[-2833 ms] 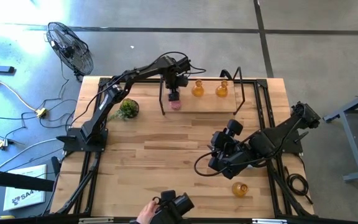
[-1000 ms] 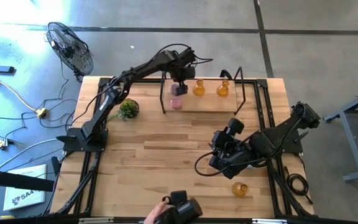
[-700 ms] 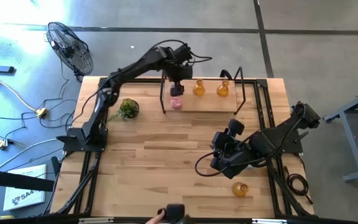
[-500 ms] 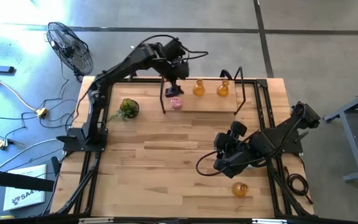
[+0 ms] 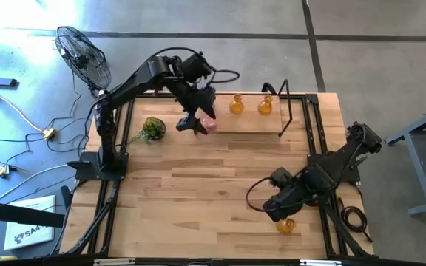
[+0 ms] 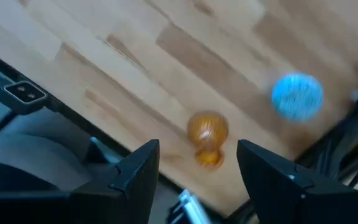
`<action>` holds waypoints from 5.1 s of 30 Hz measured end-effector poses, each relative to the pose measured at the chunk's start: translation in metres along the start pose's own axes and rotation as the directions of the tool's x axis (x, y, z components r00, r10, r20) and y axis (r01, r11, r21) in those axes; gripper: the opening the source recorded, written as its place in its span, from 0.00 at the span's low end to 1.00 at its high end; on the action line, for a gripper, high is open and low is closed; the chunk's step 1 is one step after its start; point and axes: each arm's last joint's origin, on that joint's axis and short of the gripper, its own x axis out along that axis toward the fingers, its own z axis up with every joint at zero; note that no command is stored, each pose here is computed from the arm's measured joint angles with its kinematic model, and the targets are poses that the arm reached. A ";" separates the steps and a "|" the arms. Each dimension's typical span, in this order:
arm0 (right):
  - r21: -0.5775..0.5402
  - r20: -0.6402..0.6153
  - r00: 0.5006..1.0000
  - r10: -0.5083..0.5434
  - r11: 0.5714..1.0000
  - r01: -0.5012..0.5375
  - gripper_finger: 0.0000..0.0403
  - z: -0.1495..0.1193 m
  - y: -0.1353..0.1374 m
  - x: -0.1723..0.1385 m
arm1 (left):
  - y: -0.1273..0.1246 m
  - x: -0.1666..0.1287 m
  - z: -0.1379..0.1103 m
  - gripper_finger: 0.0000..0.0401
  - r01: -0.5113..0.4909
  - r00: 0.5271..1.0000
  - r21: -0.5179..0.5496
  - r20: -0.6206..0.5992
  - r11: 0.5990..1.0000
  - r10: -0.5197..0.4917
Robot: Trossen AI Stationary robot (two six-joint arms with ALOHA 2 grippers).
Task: Pick & Place candle stick holders
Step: Put the orange glass candle holder on the shelf
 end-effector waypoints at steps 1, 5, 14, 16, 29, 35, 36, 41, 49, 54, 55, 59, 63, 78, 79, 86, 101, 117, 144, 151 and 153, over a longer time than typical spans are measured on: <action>0.036 -0.005 1.000 -0.005 0.999 0.005 0.52 -0.004 0.000 0.000 | -0.003 0.003 0.001 0.84 0.009 1.000 0.008 -0.003 1.000 -0.009; 0.183 -0.014 0.999 -0.035 0.982 0.037 0.52 -0.022 -0.004 0.000 | -0.011 0.016 0.006 0.84 0.037 0.999 0.036 -0.017 0.999 -0.037; 0.377 -0.066 0.988 -0.143 0.913 0.157 0.52 -0.064 0.009 0.028 | -0.025 0.028 0.011 0.84 0.073 0.997 0.069 -0.035 0.995 -0.071; 0.392 -0.085 0.980 -0.181 0.898 0.199 0.52 -0.070 0.013 0.038 | -0.027 0.029 0.012 0.84 0.078 0.996 0.071 -0.038 0.994 -0.076; 0.216 -0.078 0.955 -0.286 0.930 0.297 0.52 -0.065 0.038 0.083 | -0.041 0.035 0.013 0.84 0.166 0.985 0.074 -0.051 0.983 -0.163; 0.201 -0.037 0.960 -0.279 0.939 0.280 0.52 -0.066 0.039 0.085 | -0.049 0.039 0.016 0.84 0.186 0.982 0.096 -0.054 0.978 -0.182; 0.209 -0.037 0.959 -0.280 0.937 0.281 0.52 -0.069 0.039 0.085 | -0.049 0.039 0.016 0.84 0.186 0.982 0.096 -0.053 0.978 -0.181; 0.237 0.005 0.964 -0.265 0.937 0.257 0.52 -0.081 0.037 0.085 | -0.044 0.037 0.015 0.84 0.173 0.985 0.093 -0.045 0.981 -0.169; 0.281 0.039 0.958 -0.283 0.923 0.261 0.52 -0.102 0.038 0.100 | -0.047 0.038 0.017 0.84 0.215 0.977 0.110 -0.017 0.970 -0.215; 0.288 0.038 0.957 -0.286 0.921 0.264 0.52 -0.109 0.042 0.111 | -0.054 0.041 0.019 0.84 0.255 0.967 0.126 -0.016 0.959 -0.255; 0.289 0.044 0.957 -0.288 0.920 0.264 0.52 -0.109 0.043 0.113 | -0.056 0.041 0.019 0.84 0.258 0.966 0.131 -0.018 0.957 -0.258; 0.291 0.054 0.955 -0.291 0.920 0.263 0.52 -0.106 0.044 0.114 | -0.060 0.044 0.020 0.84 0.267 0.963 0.157 -0.023 0.951 -0.267; 0.285 0.060 0.941 -0.332 0.909 0.303 0.52 -0.102 0.041 0.113 | -0.060 0.044 0.020 0.84 0.265 0.964 0.157 -0.024 0.951 -0.265; 0.245 0.053 0.926 -0.374 0.904 0.351 0.52 -0.098 0.038 0.113 | -0.060 0.043 0.018 0.84 0.273 0.962 0.193 -0.038 0.942 -0.271; 0.248 0.051 0.923 -0.382 0.900 0.359 0.52 -0.096 0.036 0.114 | -0.060 0.043 0.018 0.84 0.274 0.962 0.192 -0.039 0.942 -0.271; 0.247 0.016 0.952 -0.304 0.924 0.291 0.52 -0.090 0.020 0.133 | -0.060 0.043 0.018 0.84 0.276 0.961 0.189 -0.043 0.942 -0.272; 0.264 -0.001 0.990 -0.143 0.955 0.138 0.52 -0.077 -0.010 0.169 | -0.058 0.049 0.013 0.84 0.291 0.957 0.192 -0.073 0.937 -0.282; 0.231 0.019 0.991 -0.136 0.964 0.128 0.38 -0.075 -0.009 0.168 | -0.050 0.077 -0.005 0.84 0.407 0.911 0.152 -0.135 0.901 -0.389; 0.012 0.356 0.900 -0.251 0.964 0.265 0.38 0.088 -0.030 0.025 | -0.087 -0.015 -0.008 0.84 0.245 0.961 0.369 0.028 0.896 -0.274; 0.023 0.370 0.883 -0.288 0.953 0.301 0.38 0.151 -0.080 -0.003 | -0.092 -0.019 -0.016 0.84 0.288 0.955 0.319 -0.024 0.903 -0.296; 0.023 0.359 0.883 -0.303 0.948 0.316 0.38 0.169 -0.092 -0.004 | -0.093 -0.021 -0.016 0.84 0.286 0.955 0.323 -0.020 0.902 -0.296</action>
